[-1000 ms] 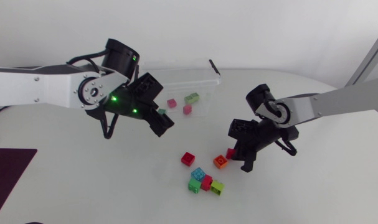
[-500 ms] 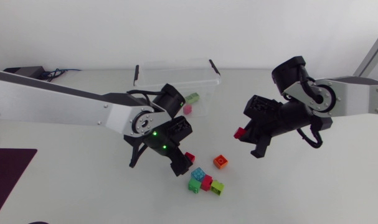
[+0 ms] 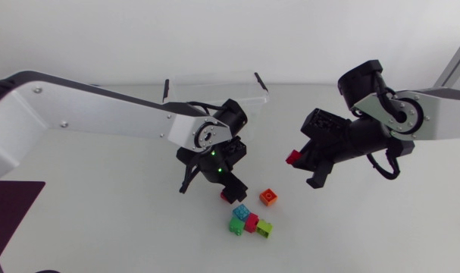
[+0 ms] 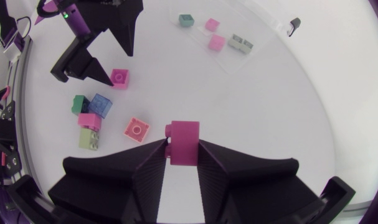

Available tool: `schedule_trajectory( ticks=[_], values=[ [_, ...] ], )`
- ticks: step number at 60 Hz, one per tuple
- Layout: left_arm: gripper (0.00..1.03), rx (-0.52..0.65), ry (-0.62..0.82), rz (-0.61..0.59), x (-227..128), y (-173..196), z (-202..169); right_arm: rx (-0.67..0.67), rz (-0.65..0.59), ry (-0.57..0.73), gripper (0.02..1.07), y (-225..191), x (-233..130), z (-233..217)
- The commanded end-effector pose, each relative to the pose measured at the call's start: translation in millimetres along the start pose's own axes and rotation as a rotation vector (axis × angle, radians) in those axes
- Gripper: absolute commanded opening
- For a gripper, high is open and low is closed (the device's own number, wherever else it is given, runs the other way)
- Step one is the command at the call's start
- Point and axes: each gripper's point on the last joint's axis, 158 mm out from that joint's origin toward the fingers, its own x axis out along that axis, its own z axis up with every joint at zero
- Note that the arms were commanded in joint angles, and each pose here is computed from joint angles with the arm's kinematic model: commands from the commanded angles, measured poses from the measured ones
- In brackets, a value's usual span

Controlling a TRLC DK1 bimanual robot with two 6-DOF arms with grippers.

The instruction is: Pick up the duplo bricks and place them in the container

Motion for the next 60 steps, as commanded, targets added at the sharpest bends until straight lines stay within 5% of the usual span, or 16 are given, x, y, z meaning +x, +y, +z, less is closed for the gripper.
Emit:
schedule_trajectory(
  ticks=[1,15,24,39,60],
  values=[
    [0.81,-0.042,0.04,-0.007,9.5,-1.4,-2.1,0.014,-0.019,-0.042,0.33,-6.6,-11.7,18.4],
    [0.71,-0.07,0.075,-0.014,19.6,-4.2,-6.0,0.051,-0.059,-0.106,0.33,-29.3,-28.1,43.3],
    [0.17,-0.065,0.097,-0.021,26.6,-11.0,-10.8,0.098,-0.08,-0.153,0.33,-50.9,-32.8,61.1],
    [0.15,-0.057,0.101,-0.026,18.1,-14.6,-20.8,0.161,-0.11,-0.245,0.33,-79.2,-31.1,103.7],
    [0.15,-0.096,-0.054,0.017,-57.7,21.2,-14.5,0.186,-0.109,-0.343,0.33,-102.3,1.6,170.7]
  ],
)
